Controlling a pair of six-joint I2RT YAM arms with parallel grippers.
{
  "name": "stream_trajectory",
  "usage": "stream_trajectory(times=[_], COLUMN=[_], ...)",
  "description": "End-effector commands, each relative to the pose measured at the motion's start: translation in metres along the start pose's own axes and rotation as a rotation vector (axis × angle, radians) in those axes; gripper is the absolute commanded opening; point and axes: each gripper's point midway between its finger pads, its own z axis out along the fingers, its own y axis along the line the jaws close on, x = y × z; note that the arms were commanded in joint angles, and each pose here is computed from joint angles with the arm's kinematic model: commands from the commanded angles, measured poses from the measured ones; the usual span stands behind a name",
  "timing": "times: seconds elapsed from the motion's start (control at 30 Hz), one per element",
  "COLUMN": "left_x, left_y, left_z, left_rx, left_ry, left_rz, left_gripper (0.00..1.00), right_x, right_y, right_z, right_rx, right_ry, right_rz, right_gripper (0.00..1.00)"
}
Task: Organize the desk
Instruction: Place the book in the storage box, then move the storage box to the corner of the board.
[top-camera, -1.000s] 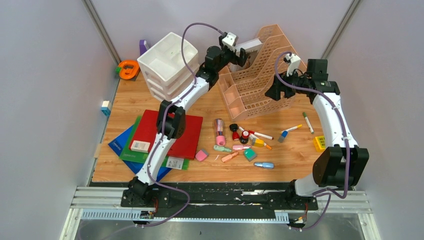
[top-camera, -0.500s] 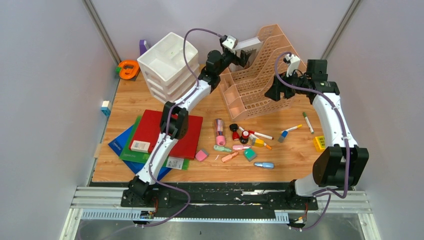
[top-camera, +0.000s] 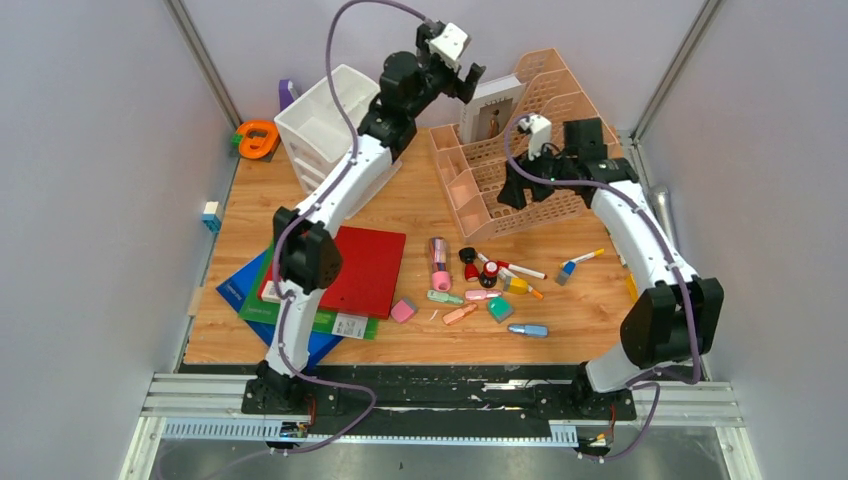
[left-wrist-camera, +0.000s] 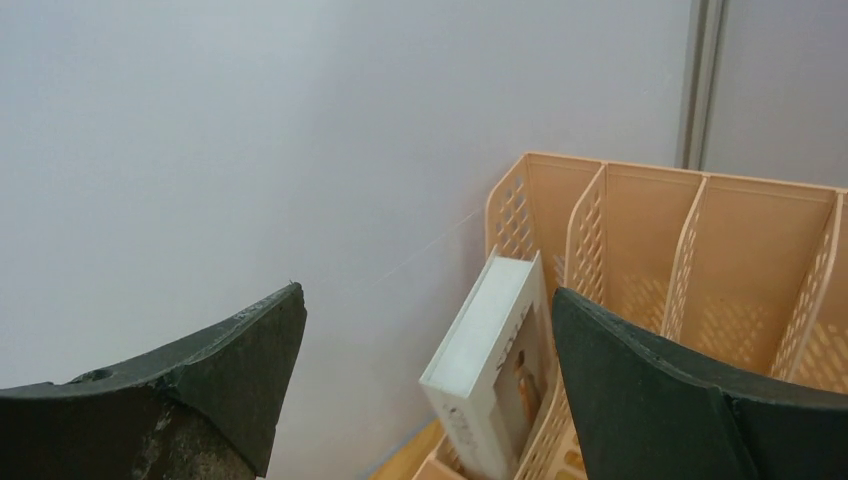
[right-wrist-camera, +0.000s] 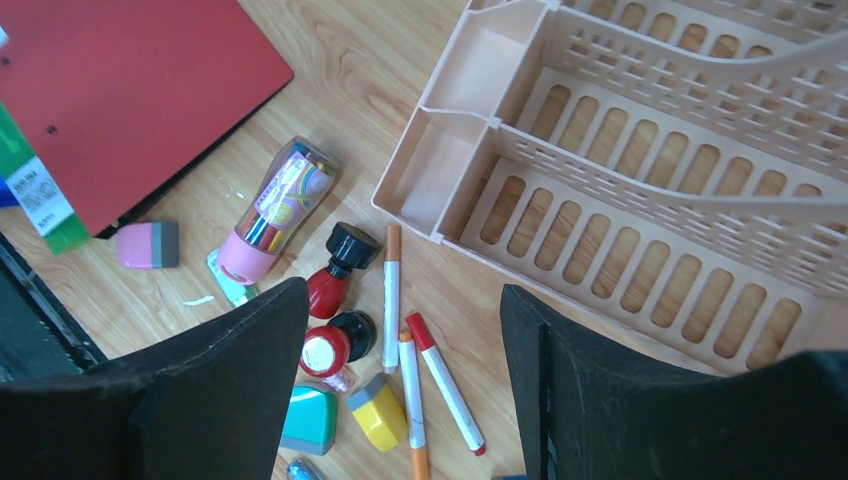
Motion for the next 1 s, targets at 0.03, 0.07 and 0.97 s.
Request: stream_trajectory(times=[0.03, 0.07, 0.97], left_x=[-0.016, 0.003, 0.074], left_y=[0.019, 0.02, 0.015], left_z=[-0.075, -0.088, -0.355], left_rx=[-0.034, -0.047, 0.005], left_ry=[0.289, 0.361, 0.916], left_rz=[0.134, 0.146, 0.161], left_gripper=[1.0, 1.0, 1.0], right_x=[-0.005, -0.001, 0.078], right_y=[0.001, 0.002, -0.062], right_z=[0.039, 0.046, 0.096], right_rx=[0.088, 0.096, 0.16], right_ry=[0.056, 0.077, 0.434], right_rz=[-0.101, -0.103, -0.28], right_gripper=[0.69, 0.69, 0.05])
